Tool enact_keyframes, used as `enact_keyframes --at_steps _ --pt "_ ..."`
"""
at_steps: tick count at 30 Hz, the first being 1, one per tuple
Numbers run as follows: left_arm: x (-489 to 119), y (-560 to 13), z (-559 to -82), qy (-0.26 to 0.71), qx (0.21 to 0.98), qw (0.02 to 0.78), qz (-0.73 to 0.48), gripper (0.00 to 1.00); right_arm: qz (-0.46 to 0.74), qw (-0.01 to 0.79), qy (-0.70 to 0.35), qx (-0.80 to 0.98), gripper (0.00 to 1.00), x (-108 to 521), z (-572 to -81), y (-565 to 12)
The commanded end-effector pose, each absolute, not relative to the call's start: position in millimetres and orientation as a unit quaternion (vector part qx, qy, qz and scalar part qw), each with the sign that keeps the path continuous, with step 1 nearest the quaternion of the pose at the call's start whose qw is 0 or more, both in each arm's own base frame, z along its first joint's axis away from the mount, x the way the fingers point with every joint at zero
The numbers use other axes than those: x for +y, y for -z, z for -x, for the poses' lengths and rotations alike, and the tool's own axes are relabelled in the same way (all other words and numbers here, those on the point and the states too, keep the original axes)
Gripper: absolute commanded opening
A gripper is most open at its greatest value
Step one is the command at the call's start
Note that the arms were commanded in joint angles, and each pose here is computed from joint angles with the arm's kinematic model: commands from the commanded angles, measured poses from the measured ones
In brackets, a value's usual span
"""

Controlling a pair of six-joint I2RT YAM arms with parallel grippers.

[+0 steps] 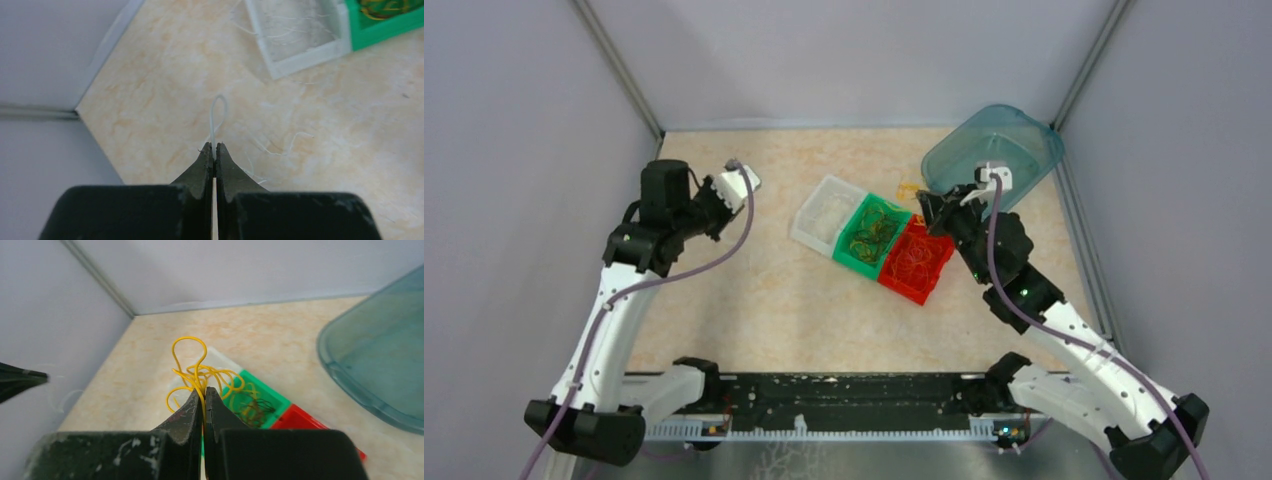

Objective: Untangle the cables
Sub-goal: Untie the cable, then place the cable in the bin.

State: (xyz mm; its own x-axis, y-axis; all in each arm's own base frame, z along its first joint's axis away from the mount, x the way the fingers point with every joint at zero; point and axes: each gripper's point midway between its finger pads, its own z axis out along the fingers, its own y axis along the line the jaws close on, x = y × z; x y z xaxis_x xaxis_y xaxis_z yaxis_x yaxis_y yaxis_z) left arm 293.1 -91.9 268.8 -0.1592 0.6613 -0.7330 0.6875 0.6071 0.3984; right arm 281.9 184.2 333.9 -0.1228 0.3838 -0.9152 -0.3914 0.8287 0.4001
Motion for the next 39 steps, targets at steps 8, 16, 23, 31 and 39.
enact_keyframes --at_steps 8,16,23,31,39 --pt "-85 -420 -312 0.092 0.67 0.651 -0.345 0.0 -0.055 0.682 -0.181 0.707 0.0 128 -284 -322" --pt "-146 -459 -317 0.226 0.634 0.636 -0.377 0.0 -0.051 0.678 -0.233 0.696 0.0 145 -282 -325" --pt "-188 -447 -334 0.22 0.62 0.626 -0.419 0.0 -0.058 0.683 -0.245 0.686 0.0 142 -278 -333" --pt "-215 -427 -364 0.207 0.621 0.618 -0.435 0.0 -0.075 0.691 -0.244 0.677 0.0 132 -271 -336" --pt "-237 -404 -382 0.219 0.627 0.6 -0.446 0.0 -0.082 0.693 -0.239 0.675 0.0 126 -269 -338"
